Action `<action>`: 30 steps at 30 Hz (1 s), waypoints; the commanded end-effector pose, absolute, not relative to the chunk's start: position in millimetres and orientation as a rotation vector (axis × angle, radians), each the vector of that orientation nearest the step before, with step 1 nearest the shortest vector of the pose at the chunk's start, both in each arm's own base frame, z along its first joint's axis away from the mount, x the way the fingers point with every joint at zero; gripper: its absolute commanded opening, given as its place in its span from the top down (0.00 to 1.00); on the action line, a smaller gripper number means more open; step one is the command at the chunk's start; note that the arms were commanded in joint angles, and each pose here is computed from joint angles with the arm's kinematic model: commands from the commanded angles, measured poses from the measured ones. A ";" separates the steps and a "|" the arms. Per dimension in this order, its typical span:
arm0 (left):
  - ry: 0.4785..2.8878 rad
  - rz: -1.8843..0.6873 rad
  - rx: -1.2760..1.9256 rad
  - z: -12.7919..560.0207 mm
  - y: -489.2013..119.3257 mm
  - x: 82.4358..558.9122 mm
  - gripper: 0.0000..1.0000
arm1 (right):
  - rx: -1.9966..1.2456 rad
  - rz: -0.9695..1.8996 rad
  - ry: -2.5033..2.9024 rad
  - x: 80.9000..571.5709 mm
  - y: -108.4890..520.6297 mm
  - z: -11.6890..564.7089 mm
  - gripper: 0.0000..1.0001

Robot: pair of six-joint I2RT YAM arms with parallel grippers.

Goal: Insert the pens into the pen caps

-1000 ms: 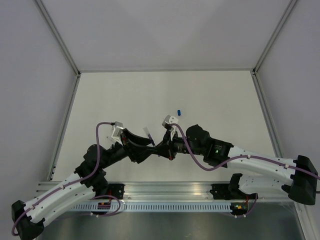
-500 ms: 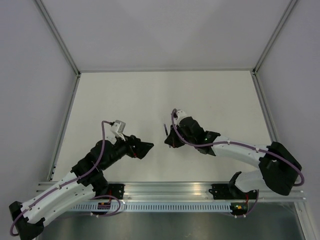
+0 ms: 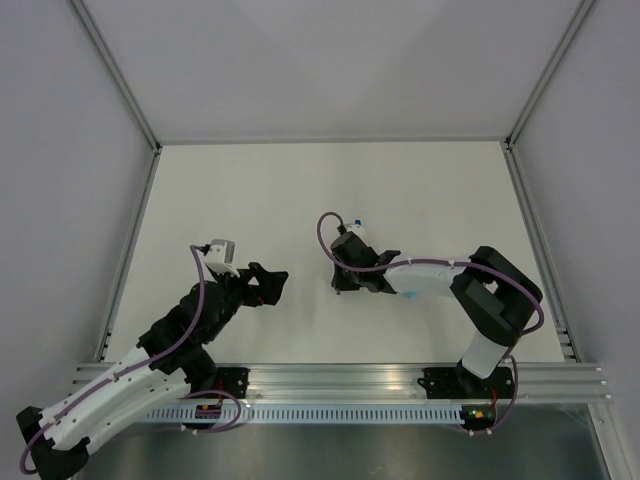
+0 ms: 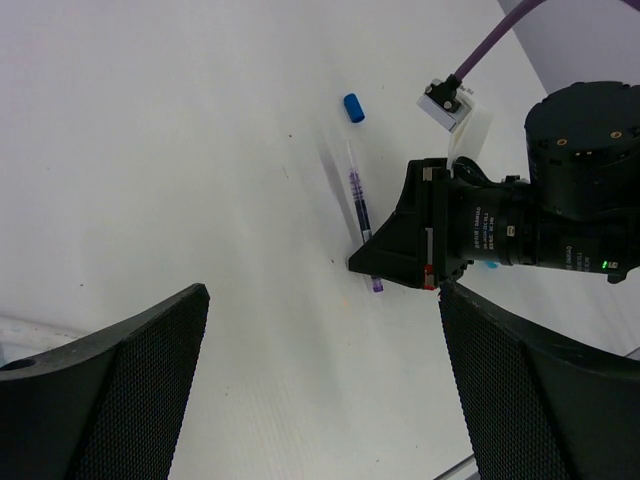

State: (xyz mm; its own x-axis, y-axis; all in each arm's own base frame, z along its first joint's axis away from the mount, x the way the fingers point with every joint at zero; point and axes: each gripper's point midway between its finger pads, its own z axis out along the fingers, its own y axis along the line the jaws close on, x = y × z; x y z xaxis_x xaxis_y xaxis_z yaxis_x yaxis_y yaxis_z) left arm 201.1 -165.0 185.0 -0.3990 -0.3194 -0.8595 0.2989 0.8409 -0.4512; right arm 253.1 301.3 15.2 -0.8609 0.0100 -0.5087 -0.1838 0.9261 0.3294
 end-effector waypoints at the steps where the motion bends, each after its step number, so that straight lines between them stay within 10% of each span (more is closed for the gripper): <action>1: 1.824 -0.610 -0.028 188.6 -150.1 203.1 0.00 | 0.000 0.387 2.556 264.8 288.7 10.6 0.80; 8: 1.823 -0.613 -0.031 189.4 -149.4 202.2 0.00 | 0.063 0.373 2.530 270.2 285.5 20.2 0.58; 30: 1.845 -0.642 0.037 183.1 -162.5 200.9 0.00 | -0.085 0.029 2.327 404.5 236.7 112.1 0.39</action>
State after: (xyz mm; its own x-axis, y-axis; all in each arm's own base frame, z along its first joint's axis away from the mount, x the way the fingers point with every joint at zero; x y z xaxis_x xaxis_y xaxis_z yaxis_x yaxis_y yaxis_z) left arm 200.1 -160.1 173.6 -0.4029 -0.2826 -0.8705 0.2941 0.8607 -0.4155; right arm 395.7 251.6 131.7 -0.6603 0.0765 -0.7471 -0.0529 0.9876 0.1479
